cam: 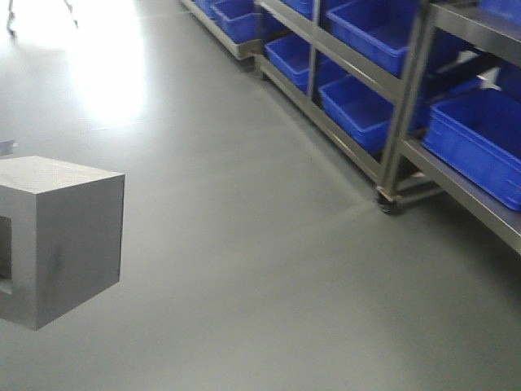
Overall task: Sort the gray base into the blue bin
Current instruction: 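Drive down the aisle between the blue bin shelves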
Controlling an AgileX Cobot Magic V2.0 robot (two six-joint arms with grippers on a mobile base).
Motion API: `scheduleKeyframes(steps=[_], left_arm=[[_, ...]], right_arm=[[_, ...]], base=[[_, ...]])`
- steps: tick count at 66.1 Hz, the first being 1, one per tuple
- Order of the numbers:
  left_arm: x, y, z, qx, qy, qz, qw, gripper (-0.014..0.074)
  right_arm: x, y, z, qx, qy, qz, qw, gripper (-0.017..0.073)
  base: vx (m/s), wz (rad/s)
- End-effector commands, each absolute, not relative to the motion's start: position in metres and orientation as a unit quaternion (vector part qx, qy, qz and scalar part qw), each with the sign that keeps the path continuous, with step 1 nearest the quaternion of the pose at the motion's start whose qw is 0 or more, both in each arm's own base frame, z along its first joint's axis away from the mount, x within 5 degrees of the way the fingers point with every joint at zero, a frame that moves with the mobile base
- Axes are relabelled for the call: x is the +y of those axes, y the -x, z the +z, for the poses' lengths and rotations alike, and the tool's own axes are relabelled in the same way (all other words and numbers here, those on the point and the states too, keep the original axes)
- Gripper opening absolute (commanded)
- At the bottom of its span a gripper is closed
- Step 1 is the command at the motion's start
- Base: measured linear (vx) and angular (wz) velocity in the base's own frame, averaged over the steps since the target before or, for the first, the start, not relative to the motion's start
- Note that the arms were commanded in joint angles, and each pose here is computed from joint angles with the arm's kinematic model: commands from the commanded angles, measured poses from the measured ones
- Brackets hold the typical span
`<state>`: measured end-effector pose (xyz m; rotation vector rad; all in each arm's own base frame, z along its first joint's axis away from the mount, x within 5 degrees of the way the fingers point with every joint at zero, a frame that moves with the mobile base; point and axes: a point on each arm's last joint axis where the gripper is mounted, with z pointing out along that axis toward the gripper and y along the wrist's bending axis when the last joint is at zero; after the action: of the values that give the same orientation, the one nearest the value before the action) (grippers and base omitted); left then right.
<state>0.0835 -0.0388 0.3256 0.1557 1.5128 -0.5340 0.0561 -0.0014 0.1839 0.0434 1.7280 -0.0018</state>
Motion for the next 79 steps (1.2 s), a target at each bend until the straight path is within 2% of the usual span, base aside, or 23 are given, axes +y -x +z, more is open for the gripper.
scheduleKeyframes(steps=[1, 54, 79], left_arm=[[-0.0372, -0.0815, 0.3455, 0.626, -0.058, -0.255, 0.734, -0.0006], [-0.0372, -0.0815, 0.3455, 0.626, -0.058, -0.255, 0.734, -0.0006], [-0.0372, -0.0815, 0.3455, 0.626, -0.058, -0.255, 0.734, -0.0006]], right_arm=[[-0.0017, -0.0581, 0.1887, 0.743, -0.014, -0.008, 0.669, -0.0005], [-0.0017, -0.0581, 0.1887, 0.743, -0.014, -0.008, 0.669, -0.0005], [-0.0017, -0.0581, 0.1887, 0.743, -0.014, -0.008, 0.669, -0.0005]], base=[[0.33, 0.49], [0.33, 0.44], [0.33, 0.24]])
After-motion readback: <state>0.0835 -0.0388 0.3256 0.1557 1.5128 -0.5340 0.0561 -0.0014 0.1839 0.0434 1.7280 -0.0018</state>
